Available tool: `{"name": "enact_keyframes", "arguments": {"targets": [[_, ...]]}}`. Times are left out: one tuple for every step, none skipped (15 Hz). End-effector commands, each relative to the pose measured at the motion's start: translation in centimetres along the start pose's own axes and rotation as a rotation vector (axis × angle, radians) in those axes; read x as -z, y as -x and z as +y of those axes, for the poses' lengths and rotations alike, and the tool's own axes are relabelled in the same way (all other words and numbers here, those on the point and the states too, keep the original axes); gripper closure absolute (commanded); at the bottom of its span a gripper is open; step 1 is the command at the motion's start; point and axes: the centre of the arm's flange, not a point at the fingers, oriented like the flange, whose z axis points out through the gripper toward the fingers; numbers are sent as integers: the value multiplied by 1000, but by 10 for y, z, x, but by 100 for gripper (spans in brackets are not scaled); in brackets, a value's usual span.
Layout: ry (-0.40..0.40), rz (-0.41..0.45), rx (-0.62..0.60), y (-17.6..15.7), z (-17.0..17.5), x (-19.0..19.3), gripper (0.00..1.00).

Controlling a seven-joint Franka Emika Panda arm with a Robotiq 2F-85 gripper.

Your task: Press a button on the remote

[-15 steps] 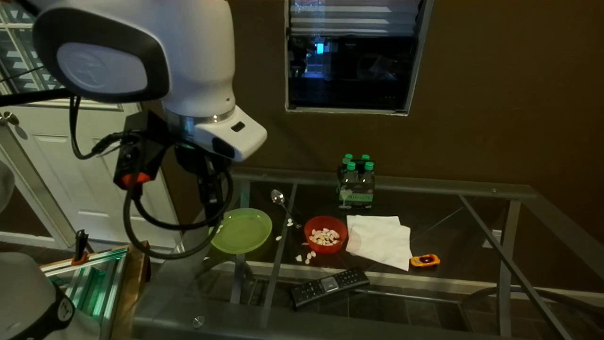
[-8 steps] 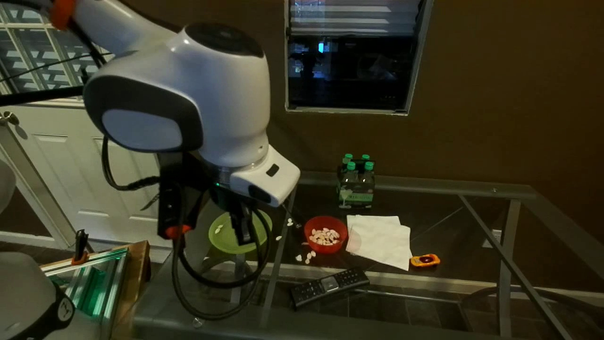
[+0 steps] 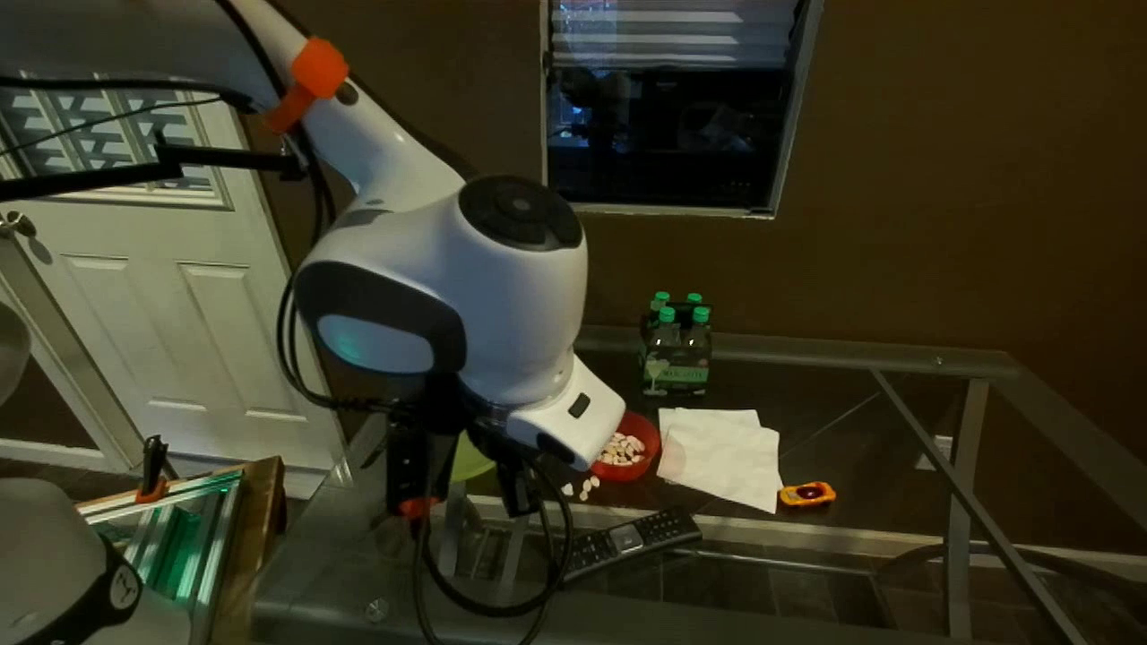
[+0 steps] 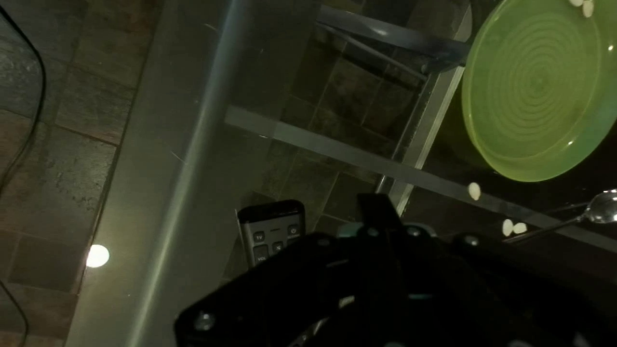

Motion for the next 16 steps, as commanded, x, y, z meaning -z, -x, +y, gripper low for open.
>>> {"name": "enact_keyframes", "arguments": {"targets": [[8,-30,-65,-28,20,-27,100],[11,-19,-24,-8,8,-14,99],[15,-31,-34,-12,13,-20,99],[19,-39,-41,-14,17,-24,99],[21,-43,-45,-17,19,-26,99],[22,-44,-46,-18,20,-27,99],[23,-44,-45,-19,20,-27,99],[23,-43,-45,-19,19,-27,99],[23,-43,-45,-19,19,-26,100],[26,-35,-39,-21,19,-29,100],[31,-43,-42,-22,18,-34,100],[39,-43,-44,-23,18,-38,100],[46,-49,-48,-24,18,-43,100],[51,-50,-47,-25,18,-47,100],[60,-44,-46,-26,19,-51,100],[66,-43,-47,-27,19,-55,100]]}}
